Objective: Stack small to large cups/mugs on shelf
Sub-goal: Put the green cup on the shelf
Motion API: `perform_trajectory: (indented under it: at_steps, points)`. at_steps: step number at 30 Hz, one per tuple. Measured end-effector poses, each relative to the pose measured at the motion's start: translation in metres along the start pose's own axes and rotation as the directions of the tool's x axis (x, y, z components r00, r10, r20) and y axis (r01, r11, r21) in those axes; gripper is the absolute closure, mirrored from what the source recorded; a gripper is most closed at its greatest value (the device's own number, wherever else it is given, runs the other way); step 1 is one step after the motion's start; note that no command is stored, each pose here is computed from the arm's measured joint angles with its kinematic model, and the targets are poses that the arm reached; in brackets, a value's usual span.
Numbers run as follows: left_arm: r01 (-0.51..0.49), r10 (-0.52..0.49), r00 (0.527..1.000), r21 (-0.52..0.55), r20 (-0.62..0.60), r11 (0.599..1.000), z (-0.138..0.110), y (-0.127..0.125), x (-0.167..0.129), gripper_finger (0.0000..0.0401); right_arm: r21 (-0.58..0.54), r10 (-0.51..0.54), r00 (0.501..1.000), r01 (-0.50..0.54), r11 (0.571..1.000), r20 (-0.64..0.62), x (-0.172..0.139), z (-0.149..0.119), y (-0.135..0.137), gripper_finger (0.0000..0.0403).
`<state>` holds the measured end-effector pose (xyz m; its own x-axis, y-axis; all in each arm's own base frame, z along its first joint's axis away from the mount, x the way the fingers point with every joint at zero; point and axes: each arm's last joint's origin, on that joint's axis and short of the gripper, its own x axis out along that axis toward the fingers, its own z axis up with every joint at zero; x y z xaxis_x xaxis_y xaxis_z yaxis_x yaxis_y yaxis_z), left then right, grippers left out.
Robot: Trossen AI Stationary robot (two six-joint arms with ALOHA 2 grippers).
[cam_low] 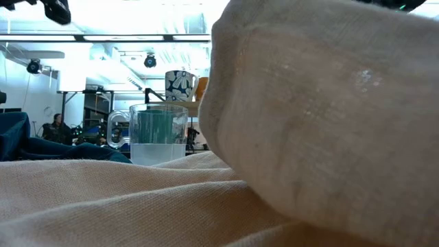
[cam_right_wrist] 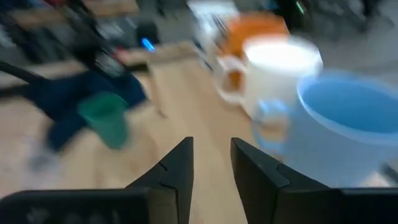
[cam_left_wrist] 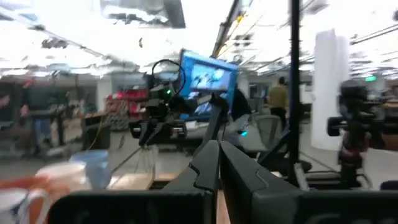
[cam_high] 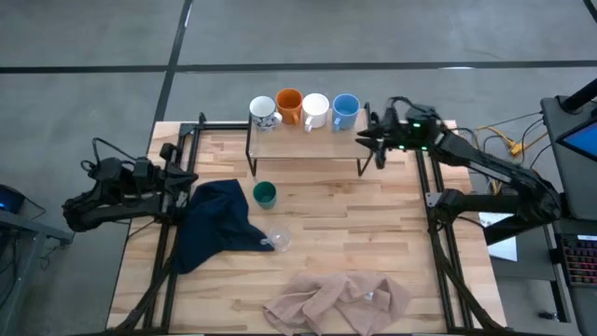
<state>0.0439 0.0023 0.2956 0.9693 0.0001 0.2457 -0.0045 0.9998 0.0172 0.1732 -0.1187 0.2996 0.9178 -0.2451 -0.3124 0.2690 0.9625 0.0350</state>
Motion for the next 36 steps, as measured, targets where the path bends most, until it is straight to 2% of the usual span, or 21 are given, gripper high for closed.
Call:
perform_trajectory:
  at_steps: [4,9,12,15,18,23,28,33,36]
  points:
    - [0.038,-0.038,0.999,-0.005,-0.013,0.999,0.01,-0.002,-0.006,0.0401,-0.018,0.138,0.979,-0.137,0.99,0.151,-0.035,0.017,0.021,0.031]
    - [0.043,-0.054,0.987,-0.081,-0.15,0.996,-0.006,-0.002,-0.005,0.0401,-0.078,0.277,0.921,-0.266,0.961,0.274,-0.068,0.028,0.049,0.0316]
    - [0.049,-0.067,0.979,-0.094,-0.194,0.994,-0.019,-0.002,-0.002,0.0401,-0.105,0.35,0.886,-0.334,0.937,0.303,-0.079,0.029,0.063,0.0319]
    - [0.048,-0.069,0.973,-0.103,-0.22,0.994,-0.027,-0.002,0.0,0.0401,-0.107,0.379,0.871,-0.364,0.925,0.312,-0.082,0.03,0.073,0.0319]
    - [0.028,-0.075,0.963,-0.182,-0.26,0.983,-0.04,-0.001,0.003,0.0401,-0.11,0.406,0.863,-0.391,0.914,0.302,-0.08,0.029,0.083,0.0319]
    - [-0.041,-0.092,0.932,-0.356,-0.351,0.934,-0.073,0.0,0.008,0.0401,-0.109,0.427,0.865,-0.413,0.904,0.263,-0.071,0.027,0.097,0.0321]
    - [-0.136,-0.094,0.908,-0.499,-0.409,0.856,-0.106,0.001,0.012,0.0401,-0.126,0.417,0.881,-0.399,0.908,0.221,-0.061,0.023,0.106,0.0321]
    - [-0.162,-0.087,0.921,-0.58,-0.379,0.799,-0.131,0.002,0.017,0.0401,-0.132,0.374,0.906,-0.353,0.926,0.2,-0.055,0.018,0.107,0.0322]
    - [-0.183,-0.054,0.938,-0.623,-0.341,0.761,-0.135,0.004,0.02,0.0401,-0.11,0.331,0.926,-0.315,0.943,0.184,-0.051,0.01,0.106,0.0324]
